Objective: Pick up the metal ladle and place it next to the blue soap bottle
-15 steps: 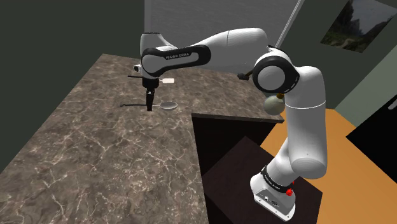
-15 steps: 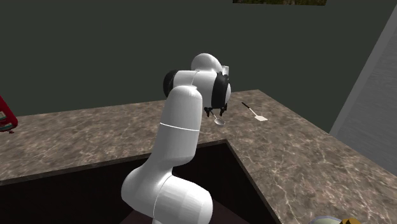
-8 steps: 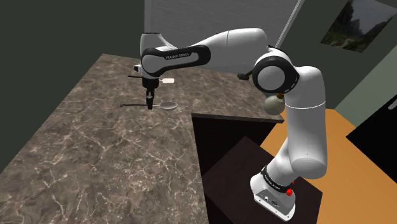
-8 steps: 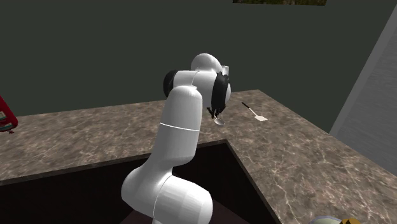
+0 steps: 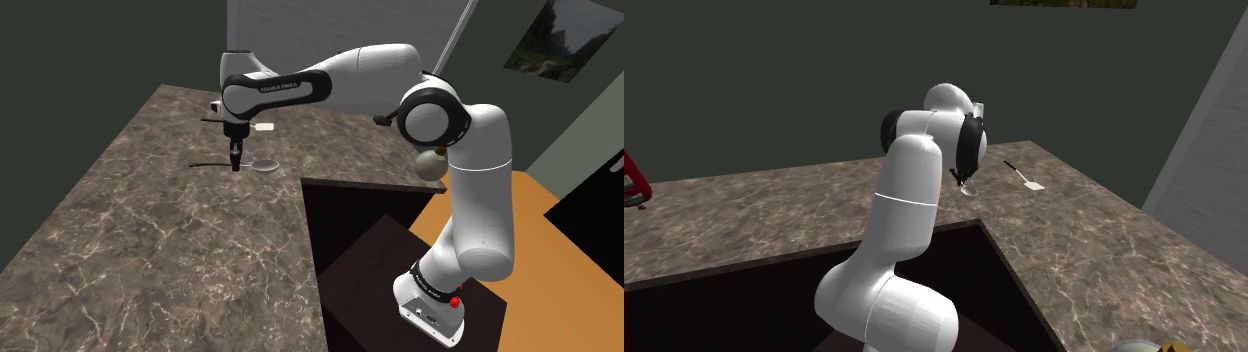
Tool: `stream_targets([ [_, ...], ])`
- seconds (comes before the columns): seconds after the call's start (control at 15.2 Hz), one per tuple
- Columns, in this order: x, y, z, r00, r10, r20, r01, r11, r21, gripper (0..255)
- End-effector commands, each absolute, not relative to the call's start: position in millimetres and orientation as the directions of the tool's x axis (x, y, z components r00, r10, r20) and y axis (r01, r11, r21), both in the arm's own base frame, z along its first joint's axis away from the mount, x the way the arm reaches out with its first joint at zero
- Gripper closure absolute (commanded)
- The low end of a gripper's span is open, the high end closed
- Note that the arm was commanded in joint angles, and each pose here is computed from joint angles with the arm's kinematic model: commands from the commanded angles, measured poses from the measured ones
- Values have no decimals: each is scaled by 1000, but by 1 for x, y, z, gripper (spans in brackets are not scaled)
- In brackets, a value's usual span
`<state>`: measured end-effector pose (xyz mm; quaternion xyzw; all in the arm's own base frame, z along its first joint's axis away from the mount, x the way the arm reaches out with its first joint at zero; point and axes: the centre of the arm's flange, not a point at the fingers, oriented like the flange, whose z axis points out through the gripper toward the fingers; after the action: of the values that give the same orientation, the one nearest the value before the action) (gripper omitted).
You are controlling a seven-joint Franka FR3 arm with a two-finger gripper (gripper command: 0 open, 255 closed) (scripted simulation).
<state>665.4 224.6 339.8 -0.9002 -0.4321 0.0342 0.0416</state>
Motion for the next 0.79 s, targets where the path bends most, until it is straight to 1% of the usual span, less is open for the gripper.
stream_targets([
  [0.0, 666, 224, 348, 624, 781, -26, 775, -623, -104, 255],
  [0.73, 666, 224, 406, 624, 781, -25, 775, -623, -104, 255],
])
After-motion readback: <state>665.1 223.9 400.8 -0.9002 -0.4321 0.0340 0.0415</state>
